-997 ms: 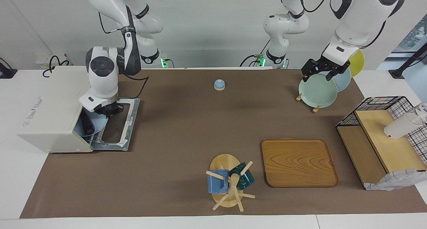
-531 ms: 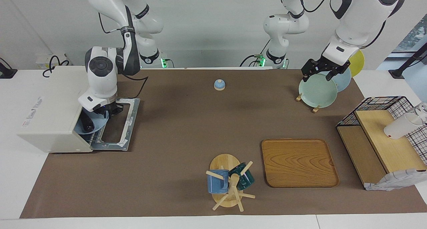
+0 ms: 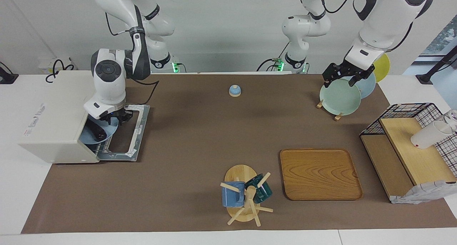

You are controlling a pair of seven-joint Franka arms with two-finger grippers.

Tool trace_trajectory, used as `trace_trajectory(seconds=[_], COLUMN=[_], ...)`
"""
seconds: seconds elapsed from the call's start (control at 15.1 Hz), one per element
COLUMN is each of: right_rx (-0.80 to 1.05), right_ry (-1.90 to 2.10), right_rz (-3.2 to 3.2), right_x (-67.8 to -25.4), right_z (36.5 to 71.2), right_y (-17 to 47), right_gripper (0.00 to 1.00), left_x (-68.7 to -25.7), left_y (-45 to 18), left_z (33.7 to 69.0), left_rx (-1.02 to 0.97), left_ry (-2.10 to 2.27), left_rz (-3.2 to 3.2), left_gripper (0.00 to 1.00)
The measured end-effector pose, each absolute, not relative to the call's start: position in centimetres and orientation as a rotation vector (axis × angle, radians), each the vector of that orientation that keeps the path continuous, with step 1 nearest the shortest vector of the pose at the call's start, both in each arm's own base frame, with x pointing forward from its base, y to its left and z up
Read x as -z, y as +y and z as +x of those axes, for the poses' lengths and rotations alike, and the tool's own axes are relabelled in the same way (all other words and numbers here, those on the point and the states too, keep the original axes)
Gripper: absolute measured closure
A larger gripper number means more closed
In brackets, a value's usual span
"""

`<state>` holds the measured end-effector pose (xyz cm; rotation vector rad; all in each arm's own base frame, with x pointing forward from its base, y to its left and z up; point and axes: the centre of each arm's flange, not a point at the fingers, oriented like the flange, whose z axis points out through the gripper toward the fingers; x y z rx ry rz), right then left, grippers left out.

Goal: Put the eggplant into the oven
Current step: 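Release the plate and pull the right gripper out of the oven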

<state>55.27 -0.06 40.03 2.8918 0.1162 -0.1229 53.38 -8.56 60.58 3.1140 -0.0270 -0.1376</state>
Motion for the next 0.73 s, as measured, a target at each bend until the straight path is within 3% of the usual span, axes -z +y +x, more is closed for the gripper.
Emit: trace_trajectory(seconds=[0.2, 0.4, 0.73], right_rx=[0.076, 0.044, 0.15], right_ry=[0.17, 0.166, 0.16], right_rz=[2.921, 2.93, 2.931], right_x=[-39.9, -38.0, -32.8], right_z=[55.3, 55.0, 54.9], right_y=[4.8, 7.5, 7.2], right_gripper=[0.99, 0.99, 0.99], left_x=[-60.6, -60.6, -60.6], left_y=[-8.6, -8.6, -8.6], left_z=[53.4, 53.4, 53.4], left_rx=[0.138, 0.138, 0.138], left_ry=[-0.027, -0.027, -0.027], left_rz=[3.114, 3.114, 3.114], left_gripper=[0.0, 0.0, 0.0])
